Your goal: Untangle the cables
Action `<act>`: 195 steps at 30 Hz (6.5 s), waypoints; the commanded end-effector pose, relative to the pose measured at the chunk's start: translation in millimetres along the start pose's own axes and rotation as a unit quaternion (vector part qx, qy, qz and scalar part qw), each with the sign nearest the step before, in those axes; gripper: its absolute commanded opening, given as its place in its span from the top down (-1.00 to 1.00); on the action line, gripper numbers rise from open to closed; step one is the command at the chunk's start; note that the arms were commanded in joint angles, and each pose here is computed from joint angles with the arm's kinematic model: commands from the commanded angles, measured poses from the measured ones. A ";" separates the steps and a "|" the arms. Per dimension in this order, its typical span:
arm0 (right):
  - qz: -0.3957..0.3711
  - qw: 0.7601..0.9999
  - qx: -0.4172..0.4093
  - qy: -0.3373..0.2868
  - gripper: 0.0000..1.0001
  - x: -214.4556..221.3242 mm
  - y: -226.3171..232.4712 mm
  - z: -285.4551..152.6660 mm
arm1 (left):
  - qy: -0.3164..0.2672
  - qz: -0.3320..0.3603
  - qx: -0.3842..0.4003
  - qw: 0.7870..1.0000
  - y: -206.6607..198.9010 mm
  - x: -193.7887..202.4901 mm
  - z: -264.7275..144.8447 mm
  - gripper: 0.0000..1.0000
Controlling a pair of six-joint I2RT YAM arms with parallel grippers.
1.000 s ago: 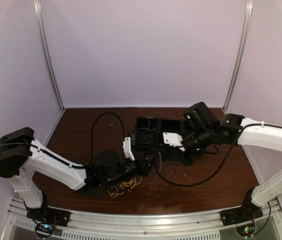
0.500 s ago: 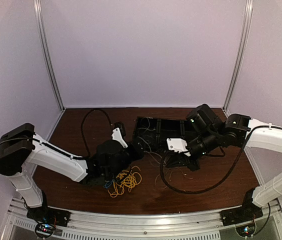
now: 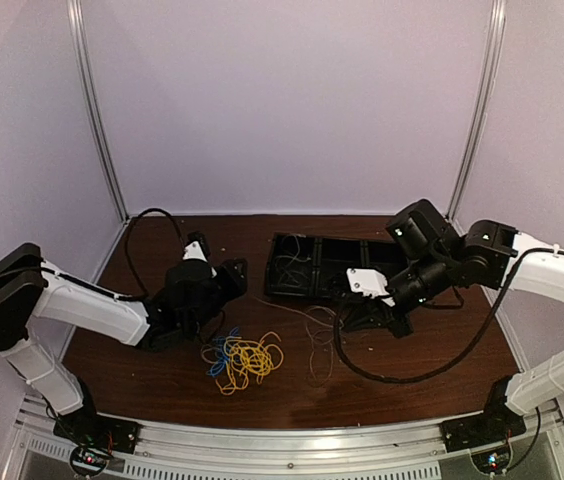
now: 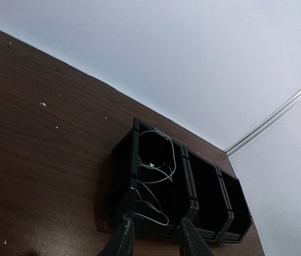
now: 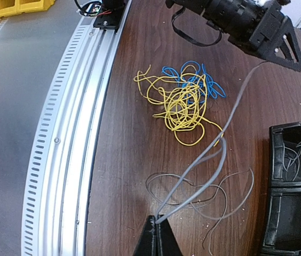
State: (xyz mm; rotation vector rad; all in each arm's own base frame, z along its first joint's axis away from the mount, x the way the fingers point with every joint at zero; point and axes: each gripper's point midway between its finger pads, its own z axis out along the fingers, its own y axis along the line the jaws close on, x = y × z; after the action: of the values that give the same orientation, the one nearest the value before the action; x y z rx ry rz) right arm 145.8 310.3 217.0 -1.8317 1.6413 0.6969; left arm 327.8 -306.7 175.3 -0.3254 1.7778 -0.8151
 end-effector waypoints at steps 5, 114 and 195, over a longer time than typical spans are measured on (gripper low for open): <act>0.031 0.998 0.058 0.004 1.00 23.1 -26.0 -29.9 | -0.031 0.045 0.022 0.998 -12.7 -47.7 -16.9 0.26; -0.198 0.907 0.363 -0.082 1.00 -221.3 -191.9 -122.6 | 0.011 0.076 0.033 0.997 29.2 -76.3 -123.6 -0.21; -0.049 0.939 0.314 -0.131 1.00 -169.6 -257.8 -83.6 | 0.147 0.249 0.161 0.944 -125.4 -37.2 41.4 1.00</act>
State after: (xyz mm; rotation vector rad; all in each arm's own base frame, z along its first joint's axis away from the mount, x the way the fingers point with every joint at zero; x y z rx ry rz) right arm 368.4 379.0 432.7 -1.3326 1.3153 0.1447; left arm 342.8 -372.5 242.6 0.3876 2.0066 -0.7863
